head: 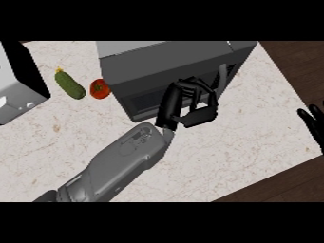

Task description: Pick up the milk, place it into the microwave and close the microwave

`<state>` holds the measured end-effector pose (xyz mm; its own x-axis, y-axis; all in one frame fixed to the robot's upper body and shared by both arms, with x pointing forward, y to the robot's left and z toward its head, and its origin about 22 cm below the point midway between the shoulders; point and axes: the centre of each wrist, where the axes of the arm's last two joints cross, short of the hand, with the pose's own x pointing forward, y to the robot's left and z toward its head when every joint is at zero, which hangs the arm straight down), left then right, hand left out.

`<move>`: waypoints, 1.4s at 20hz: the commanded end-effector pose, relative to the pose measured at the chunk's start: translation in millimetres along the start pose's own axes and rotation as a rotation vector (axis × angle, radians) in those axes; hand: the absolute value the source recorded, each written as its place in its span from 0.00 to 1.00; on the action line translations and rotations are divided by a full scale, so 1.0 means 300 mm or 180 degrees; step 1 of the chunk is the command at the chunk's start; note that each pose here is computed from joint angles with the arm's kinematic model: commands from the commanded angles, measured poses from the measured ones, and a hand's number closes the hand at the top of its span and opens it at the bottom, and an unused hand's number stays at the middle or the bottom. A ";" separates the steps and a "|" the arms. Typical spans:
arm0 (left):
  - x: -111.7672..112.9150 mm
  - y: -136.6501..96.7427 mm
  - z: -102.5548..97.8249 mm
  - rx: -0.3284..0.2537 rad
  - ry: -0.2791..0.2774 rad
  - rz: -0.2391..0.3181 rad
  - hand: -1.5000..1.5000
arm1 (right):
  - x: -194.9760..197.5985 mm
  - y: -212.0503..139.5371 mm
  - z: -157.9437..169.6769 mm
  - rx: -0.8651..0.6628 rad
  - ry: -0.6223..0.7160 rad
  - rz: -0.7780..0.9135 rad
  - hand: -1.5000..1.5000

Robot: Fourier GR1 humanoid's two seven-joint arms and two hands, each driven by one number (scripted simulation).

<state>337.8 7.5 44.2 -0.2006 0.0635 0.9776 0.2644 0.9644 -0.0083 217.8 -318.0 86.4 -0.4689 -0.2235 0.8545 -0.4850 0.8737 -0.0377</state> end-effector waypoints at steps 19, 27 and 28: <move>-0.005 0.040 -0.065 0.0226 -0.0299 0.0167 1.00 | 0.098 -0.036 -0.075 0.0156 -0.0148 -0.0030 0.00; -0.013 0.047 -0.068 0.0289 -0.0340 0.0215 1.00 | 0.133 -0.054 -0.084 0.0173 -0.0147 -0.0007 0.00; -0.019 0.053 -0.069 0.0343 -0.0330 0.0191 1.00 | 0.141 -0.061 -0.085 0.0178 -0.0131 0.0012 0.00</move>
<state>343.9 12.0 35.5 -0.2950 0.1674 0.9407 0.2221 0.9696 -0.1029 225.5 -329.4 131.0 -0.4982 -0.2436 0.8321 -0.5231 0.8498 -0.0644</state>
